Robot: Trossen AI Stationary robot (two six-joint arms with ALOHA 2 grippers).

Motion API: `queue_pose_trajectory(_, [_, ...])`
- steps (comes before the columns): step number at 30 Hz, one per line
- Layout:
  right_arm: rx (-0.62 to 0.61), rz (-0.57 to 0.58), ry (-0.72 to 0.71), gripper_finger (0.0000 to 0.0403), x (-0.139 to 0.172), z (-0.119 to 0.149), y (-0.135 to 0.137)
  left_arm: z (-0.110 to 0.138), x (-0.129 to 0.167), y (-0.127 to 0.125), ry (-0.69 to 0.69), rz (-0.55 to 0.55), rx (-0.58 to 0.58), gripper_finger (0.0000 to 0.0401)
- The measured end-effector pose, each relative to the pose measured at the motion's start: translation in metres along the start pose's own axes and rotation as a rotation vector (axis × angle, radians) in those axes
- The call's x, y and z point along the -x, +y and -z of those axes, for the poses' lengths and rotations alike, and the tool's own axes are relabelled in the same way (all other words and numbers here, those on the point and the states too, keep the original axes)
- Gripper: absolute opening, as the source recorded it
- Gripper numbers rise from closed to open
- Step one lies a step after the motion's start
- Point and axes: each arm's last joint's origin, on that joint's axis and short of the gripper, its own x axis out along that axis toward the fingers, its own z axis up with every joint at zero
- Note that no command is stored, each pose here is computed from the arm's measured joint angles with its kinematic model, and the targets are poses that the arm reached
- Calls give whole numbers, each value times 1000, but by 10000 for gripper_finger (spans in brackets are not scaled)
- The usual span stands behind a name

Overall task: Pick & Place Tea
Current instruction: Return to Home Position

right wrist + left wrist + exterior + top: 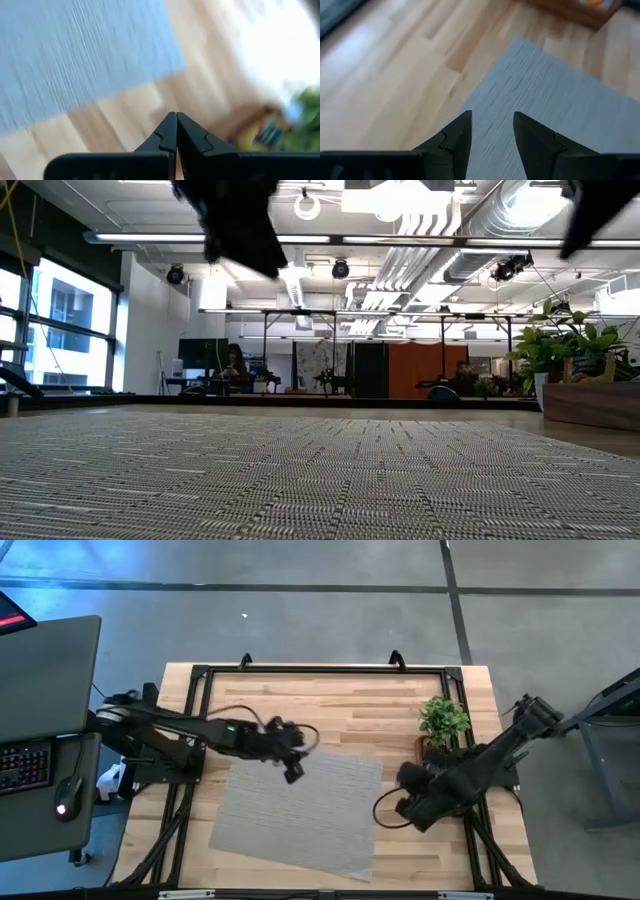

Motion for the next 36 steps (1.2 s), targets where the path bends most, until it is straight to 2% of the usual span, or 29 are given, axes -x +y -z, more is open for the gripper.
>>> queue_pose_trajectory(5, [144, -82, -257, 2, 31, -10, -28, -6, 60, 23, -65, -20, -28, 142])
queue_pose_trajectory(7, [197, -154, -334, 1, 42, -10, -41, -6, 84, 33, -99, -8, -15, 142])
queue_pose_trajectory(10, [210, -307, -479, 1, 50, -7, -58, 1, 116, 49, -158, 16, -22, 142])
queue_pose_trajectory(14, [306, -573, -720, 1, 36, 8, -70, 29, 131, 66, -295, 83, -86, 142])
queue_pose_trajectory(16, [343, -710, -862, 1, 25, 16, -77, 44, 128, 71, -407, 181, -139, 142])
queue_pose_trajectory(18, [362, -783, -1017, 1, 16, 22, -87, 61, 123, 74, -528, 297, -214, 142])
queue_pose_trajectory(20, [382, -752, -1133, 1, 6, 27, -100, 73, 118, 76, -678, 372, -284, 142])
queue_pose_trajectory(22, [366, -674, -1168, 1, -6, 32, -113, 85, 112, 81, -759, 358, -344, 142])
queue_pose_trajectory(24, [331, -614, -1161, 1, -17, 37, -127, 92, 107, 88, -785, 325, -325, 142])
queue_pose_trajectory(29, [204, -661, -1159, 1, -24, 52, -153, 97, 114, 106, -784, 319, -235, 142])
queue_pose_trajectory(34, [128, -570, -1155, 1, -40, 64, -161, 98, 113, 116, -799, 275, -205, 142])
queue_pose_trajectory(36, [98, -565, -1154, 1, -49, 67, -160, 105, 103, 118, -751, 295, -187, 142])
